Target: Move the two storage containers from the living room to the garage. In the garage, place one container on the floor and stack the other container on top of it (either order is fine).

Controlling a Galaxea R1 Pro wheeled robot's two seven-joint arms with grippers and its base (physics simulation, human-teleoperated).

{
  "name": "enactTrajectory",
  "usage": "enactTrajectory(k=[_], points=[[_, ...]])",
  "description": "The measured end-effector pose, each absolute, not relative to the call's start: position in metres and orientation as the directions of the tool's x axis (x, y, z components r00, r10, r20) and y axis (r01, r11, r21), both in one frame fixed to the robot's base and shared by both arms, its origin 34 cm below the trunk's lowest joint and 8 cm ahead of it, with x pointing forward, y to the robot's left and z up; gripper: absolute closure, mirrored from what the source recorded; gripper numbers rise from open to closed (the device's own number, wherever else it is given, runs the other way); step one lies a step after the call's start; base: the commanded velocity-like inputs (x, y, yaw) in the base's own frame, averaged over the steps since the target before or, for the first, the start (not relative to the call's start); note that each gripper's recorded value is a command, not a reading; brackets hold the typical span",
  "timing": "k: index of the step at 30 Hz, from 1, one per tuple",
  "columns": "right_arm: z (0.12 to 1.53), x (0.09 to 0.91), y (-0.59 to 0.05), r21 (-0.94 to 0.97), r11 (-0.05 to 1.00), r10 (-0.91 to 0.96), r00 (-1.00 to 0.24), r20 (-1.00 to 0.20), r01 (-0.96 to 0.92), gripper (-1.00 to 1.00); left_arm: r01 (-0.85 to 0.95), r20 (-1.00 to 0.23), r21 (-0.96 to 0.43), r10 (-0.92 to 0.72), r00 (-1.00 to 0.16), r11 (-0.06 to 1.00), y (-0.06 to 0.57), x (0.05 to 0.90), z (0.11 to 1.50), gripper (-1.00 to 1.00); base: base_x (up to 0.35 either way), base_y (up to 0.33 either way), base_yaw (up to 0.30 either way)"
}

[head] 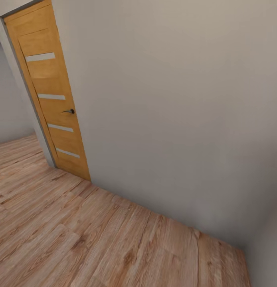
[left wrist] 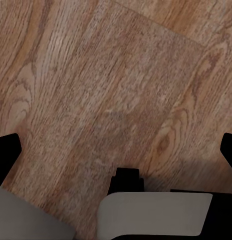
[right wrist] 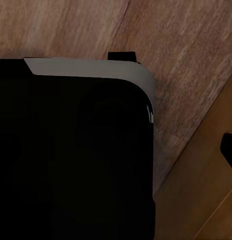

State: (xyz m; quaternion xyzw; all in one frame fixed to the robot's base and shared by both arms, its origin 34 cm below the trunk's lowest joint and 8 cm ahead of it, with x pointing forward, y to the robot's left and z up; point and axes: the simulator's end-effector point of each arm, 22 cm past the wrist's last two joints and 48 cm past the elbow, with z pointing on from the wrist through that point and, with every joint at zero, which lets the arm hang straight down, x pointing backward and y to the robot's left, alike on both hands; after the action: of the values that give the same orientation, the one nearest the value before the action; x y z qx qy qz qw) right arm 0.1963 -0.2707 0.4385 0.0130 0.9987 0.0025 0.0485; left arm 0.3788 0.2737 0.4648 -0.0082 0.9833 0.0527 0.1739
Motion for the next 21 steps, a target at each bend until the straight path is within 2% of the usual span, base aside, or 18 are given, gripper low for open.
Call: enactTrajectory(k=[7, 21], points=[[0.4385, 0.1963, -0.2696, 0.008, 1.0, 0.025, -0.995, -0.097, 0.024, -1.0, -0.034, -0.343, 0.101, 0.002, -0.94, 0.994, 0.2734, 0.3786, 0.4648, -1.0, 0.106, -0.001, 0.187], [0.4385, 0.1963, -0.2695, 0.008, 1.0, 0.025, -0.995, -0.097, 0.024, -1.0, -0.034, -0.342, 0.1, 0.002, -0.94, 0.994, 0.2733, 0.3778, 0.4646, -1.0, 0.154, 0.015, 0.246]])
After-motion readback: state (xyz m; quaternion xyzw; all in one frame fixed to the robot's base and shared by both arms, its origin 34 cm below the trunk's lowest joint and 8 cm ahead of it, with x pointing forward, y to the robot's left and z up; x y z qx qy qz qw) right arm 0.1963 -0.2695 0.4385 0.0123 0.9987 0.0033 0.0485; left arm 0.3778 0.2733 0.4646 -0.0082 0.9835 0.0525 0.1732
